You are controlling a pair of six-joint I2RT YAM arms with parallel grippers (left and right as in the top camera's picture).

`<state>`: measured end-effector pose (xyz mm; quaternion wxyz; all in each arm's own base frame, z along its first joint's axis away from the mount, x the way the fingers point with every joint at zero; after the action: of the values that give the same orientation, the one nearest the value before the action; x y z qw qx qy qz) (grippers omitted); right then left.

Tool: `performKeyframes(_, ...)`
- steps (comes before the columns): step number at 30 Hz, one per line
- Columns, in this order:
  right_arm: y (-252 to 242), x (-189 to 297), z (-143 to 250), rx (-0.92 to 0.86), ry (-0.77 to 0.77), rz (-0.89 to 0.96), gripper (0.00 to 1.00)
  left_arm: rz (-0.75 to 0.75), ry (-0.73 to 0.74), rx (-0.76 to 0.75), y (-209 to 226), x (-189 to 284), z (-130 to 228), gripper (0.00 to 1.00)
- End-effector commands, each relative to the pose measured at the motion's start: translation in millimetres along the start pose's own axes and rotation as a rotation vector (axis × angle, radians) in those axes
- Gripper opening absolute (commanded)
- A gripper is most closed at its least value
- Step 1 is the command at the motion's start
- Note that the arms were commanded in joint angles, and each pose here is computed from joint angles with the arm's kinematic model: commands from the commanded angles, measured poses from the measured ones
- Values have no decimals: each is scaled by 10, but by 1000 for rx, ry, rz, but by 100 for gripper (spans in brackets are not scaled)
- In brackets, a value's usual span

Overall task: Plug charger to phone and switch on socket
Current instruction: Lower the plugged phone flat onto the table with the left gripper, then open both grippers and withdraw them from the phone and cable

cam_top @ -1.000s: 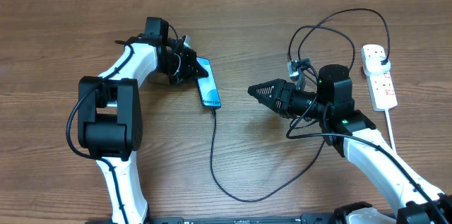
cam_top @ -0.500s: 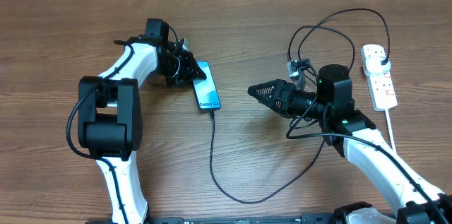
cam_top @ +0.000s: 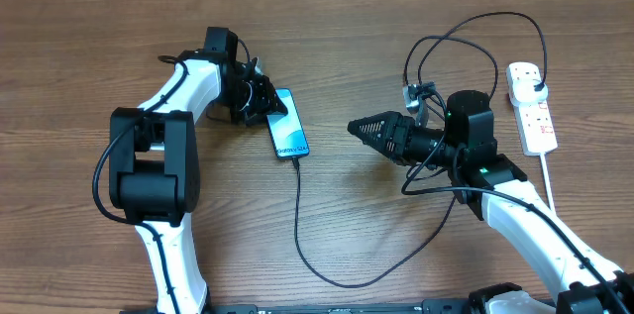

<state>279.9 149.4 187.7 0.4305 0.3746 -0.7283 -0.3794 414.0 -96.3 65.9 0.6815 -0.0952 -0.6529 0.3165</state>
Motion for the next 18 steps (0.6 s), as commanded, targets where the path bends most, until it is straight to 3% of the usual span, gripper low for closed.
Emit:
performKeyframes(1, 22, 20, -25, 20, -16, 1, 77, -118, -33, -14, 130, -12, -21, 37)
performKeyframes(6, 22, 20, -25, 20, -16, 1, 77, -170, -41, -5, 188, -3, -17, 39)
performKeyframes(11, 22, 20, -24, 23, -16, 2, 77, -222, -52, 0, 245, 8, -17, 49)
performKeyframes(18, 22, 20, -24, 23, -16, 2, 77, -302, -68, 7, 330, 31, -17, 50)
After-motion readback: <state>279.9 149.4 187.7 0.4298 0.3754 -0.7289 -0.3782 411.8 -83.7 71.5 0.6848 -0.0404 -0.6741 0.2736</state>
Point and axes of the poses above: each gripper's point midway between its finger pads, its own x axis back along the fingers, its own y axis along the line the jaws close on, z = x × y, the point moved 7 cm from there along x, back along the fingers, and after that the axes turned 6 degrees about x, right-handed, at the moved point
